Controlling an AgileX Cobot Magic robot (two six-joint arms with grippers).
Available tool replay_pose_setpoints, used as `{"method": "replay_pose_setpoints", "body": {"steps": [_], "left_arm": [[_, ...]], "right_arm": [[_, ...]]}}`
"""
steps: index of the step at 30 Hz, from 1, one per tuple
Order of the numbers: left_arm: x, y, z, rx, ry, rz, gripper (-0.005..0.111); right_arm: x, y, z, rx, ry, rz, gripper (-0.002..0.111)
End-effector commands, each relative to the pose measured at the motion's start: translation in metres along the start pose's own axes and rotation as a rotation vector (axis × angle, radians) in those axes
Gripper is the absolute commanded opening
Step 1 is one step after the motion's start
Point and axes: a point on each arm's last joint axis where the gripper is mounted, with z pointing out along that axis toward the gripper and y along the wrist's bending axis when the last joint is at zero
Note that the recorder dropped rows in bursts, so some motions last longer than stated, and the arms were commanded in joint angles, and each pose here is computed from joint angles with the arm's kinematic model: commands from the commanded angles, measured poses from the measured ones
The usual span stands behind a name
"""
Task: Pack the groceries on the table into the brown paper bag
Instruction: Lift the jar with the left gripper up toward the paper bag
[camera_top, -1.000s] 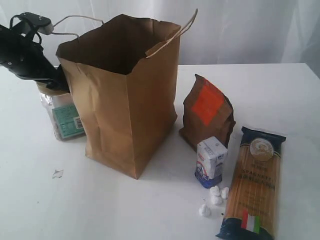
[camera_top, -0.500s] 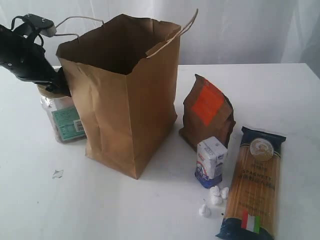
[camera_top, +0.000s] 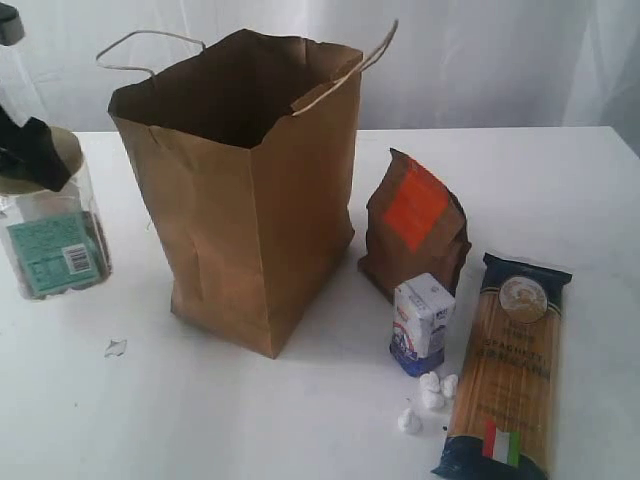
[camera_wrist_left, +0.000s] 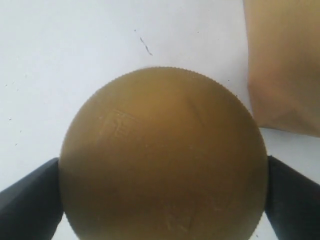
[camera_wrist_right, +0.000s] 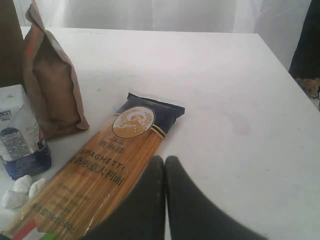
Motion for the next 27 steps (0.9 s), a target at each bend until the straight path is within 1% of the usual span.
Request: {"method": "replay_pose_setpoints", "body": {"steps": [1,3,6,11,13,19,21,24,27], "left_arm": [[0.01,-0.008,-0.046,-0.039,-0.09,-0.033,0.0],[0.012,-0.013,-0.069,-0.07,-0.145,-0.048,0.0],[0.017,-0.024,-0.098,-0.108,-0.22,-0.038,0.0],[0.027,-0.041,-0.138,-0.142,-0.327,-0.069,0.0],[0.028,-0.048,-0.156,-0.138,-0.37,-0.074,0.0],[0.024,-0.069,-0.215,-0.124,-0.523,-0.039,0.0],[0.021,-0.075,-0.23,-0.1,-0.561,-0.026,0.0],[0.015,-0.084,-0.25,-0.061,-0.655,-0.012,0.0],[0.007,-0.09,-0.262,-0.015,-0.749,0.039,0.0]], "right_arm": [[0.0,0.0,0.0,0.006,-0.012,-0.004,0.0],[0.0,0.0,0.0,0.006,-0.012,-0.004,0.0],[0.0,0.0,0.0,0.006,-0.012,-0.004,0.0],[0.0,0.0,0.0,0.006,-0.012,-0.004,0.0],[0.0,0.0,0.0,0.006,-0.012,-0.004,0.0],[0.0,0.0,0.0,0.006,-0.012,-0.004,0.0],[0.0,0.0,0.0,0.006,-0.012,-0.004,0.0],[0.0,0.0,0.0,0.006,-0.012,-0.004,0.0],[0.0,0.0,0.0,0.006,-0.012,-0.004,0.0]]}}
